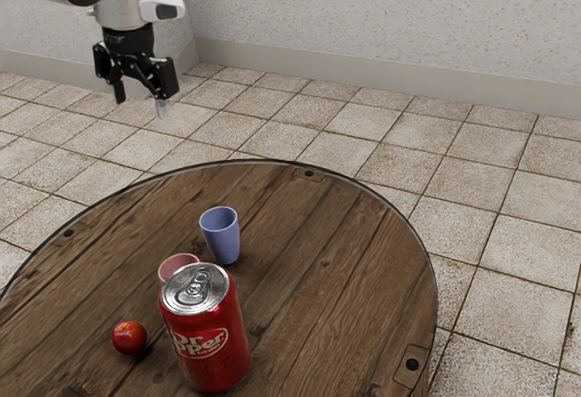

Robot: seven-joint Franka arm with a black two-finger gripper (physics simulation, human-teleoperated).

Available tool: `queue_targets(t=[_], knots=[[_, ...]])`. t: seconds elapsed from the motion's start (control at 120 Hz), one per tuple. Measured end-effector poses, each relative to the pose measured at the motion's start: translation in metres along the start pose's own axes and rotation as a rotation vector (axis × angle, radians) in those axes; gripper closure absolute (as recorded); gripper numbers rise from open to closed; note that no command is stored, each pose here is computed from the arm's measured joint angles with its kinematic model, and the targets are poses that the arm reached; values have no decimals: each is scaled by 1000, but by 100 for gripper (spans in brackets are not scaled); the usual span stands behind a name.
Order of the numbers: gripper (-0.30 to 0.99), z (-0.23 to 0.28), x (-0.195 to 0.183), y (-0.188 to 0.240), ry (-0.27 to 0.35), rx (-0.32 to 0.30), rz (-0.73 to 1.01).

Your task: Place the left cup onto the right cup

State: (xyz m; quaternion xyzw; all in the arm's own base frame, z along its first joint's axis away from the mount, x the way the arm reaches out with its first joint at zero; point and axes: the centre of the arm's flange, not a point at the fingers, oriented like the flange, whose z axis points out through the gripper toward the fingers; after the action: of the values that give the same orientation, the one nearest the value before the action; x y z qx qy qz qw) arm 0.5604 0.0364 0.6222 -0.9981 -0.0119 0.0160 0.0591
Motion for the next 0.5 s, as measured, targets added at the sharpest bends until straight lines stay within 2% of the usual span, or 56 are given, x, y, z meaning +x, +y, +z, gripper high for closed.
queue_targets(t=[0.133, 0.308, 0.5], knots=[[0, 5, 9, 4, 7, 13, 11], [0, 29, 29, 48, -4, 27, 74], [0, 64, 31, 55, -25, 41, 52]])
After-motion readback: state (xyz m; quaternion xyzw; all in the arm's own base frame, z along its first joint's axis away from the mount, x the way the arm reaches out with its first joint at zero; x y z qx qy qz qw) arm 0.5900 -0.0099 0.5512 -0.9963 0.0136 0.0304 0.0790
